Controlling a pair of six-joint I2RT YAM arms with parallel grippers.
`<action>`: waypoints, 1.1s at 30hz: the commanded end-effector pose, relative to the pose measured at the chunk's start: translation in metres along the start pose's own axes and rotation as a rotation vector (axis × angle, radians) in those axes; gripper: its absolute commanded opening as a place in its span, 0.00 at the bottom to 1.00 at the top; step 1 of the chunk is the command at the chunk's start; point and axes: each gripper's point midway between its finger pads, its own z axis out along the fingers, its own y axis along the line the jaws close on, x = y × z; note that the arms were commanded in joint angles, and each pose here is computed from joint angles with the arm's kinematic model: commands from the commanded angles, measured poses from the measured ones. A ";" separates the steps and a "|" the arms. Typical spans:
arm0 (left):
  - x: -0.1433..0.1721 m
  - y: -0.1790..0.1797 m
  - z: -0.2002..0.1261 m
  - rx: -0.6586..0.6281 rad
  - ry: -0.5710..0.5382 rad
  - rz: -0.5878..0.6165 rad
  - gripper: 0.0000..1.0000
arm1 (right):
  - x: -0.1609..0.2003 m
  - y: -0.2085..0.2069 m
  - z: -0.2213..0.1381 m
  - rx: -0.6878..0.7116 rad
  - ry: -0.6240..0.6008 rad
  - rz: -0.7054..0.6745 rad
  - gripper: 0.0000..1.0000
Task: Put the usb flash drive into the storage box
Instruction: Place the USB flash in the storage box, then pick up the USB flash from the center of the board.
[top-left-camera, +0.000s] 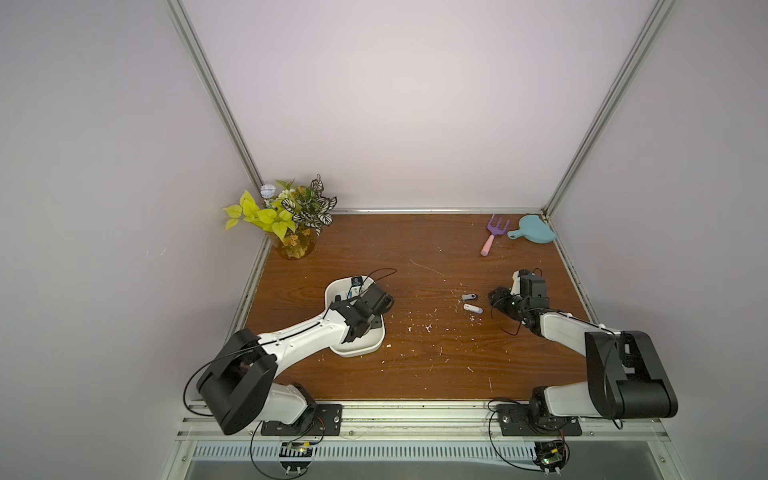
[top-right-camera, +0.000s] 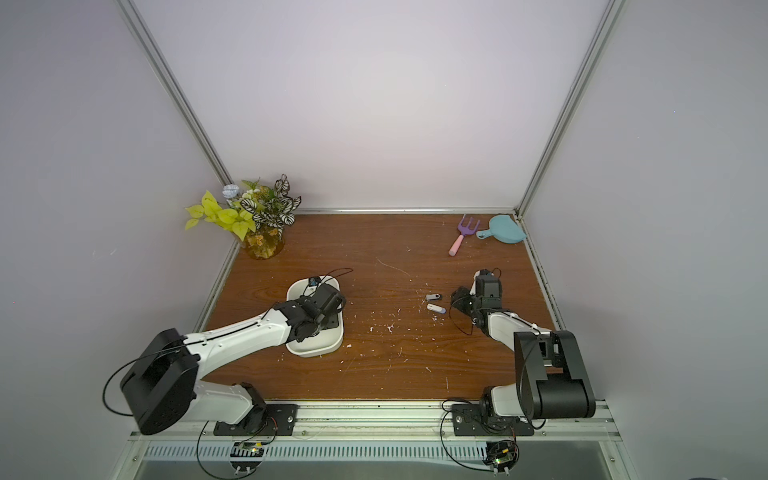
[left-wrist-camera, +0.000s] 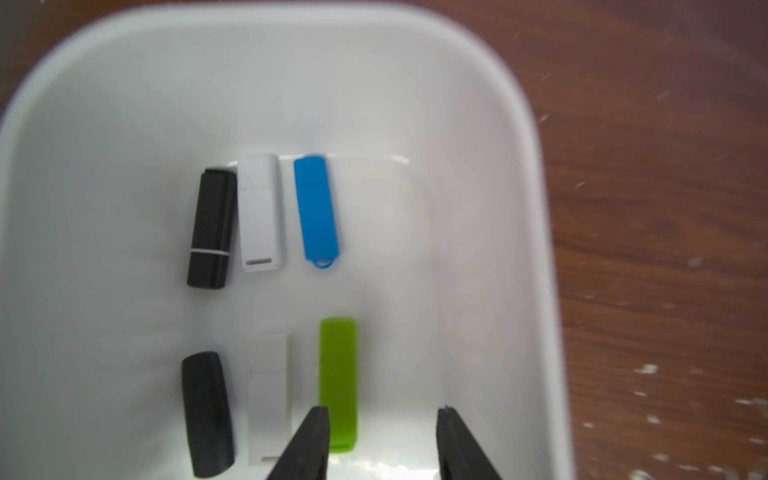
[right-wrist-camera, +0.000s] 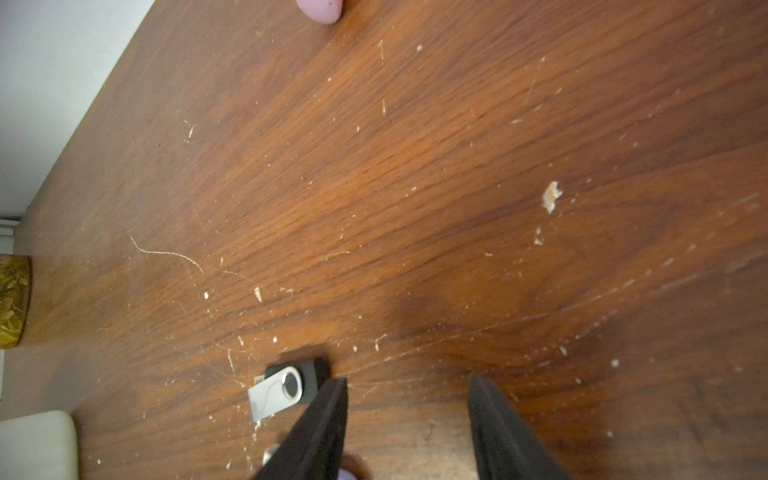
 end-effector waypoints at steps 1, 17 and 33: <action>-0.023 -0.011 -0.039 0.105 -0.039 0.030 0.46 | -0.013 0.010 -0.002 0.012 -0.005 -0.036 0.55; -0.028 0.027 -0.098 0.113 -0.124 0.193 0.55 | 0.003 0.061 0.020 0.084 0.135 -0.184 0.72; -0.028 0.035 -0.099 0.097 -0.152 0.181 0.56 | 0.046 0.068 0.018 0.039 0.221 -0.130 0.66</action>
